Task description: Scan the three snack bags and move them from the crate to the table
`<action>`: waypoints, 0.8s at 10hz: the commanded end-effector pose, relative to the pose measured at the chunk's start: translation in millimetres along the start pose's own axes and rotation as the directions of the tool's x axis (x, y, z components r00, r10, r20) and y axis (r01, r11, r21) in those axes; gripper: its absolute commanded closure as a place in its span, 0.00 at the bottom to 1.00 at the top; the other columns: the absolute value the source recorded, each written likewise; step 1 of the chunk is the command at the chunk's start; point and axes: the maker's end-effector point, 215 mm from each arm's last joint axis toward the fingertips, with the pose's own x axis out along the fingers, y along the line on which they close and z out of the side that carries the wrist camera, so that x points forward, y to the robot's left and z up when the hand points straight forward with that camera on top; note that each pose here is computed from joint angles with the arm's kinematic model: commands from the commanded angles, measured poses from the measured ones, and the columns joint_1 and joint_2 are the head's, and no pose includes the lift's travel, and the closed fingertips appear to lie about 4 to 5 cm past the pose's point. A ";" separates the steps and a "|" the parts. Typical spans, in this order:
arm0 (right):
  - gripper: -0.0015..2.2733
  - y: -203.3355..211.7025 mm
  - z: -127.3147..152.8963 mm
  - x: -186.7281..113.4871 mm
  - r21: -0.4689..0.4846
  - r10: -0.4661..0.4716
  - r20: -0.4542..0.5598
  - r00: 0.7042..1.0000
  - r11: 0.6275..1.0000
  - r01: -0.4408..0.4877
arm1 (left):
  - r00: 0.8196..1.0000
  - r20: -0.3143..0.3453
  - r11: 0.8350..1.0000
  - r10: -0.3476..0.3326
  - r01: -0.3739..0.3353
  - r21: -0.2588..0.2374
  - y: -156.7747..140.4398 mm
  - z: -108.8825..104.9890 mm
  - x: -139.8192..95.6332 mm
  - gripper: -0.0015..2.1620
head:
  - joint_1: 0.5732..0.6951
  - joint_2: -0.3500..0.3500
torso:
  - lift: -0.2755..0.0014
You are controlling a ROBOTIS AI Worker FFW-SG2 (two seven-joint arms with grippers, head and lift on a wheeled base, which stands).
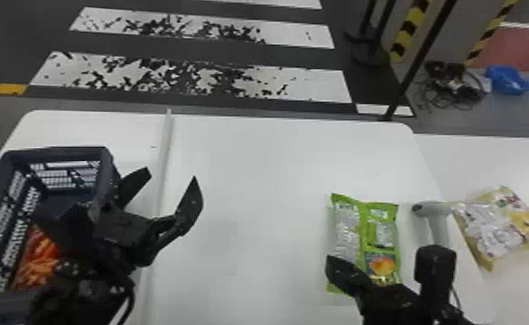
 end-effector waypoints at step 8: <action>0.99 -41.3 -50.7 23.3 -0.005 -0.074 -0.078 0.994 0.997 0.074 | 1.000 0.008 1.000 -0.002 0.002 0.002 -3.1 3.6 -6.0 0.02 | 1.00 0.37 | 0.77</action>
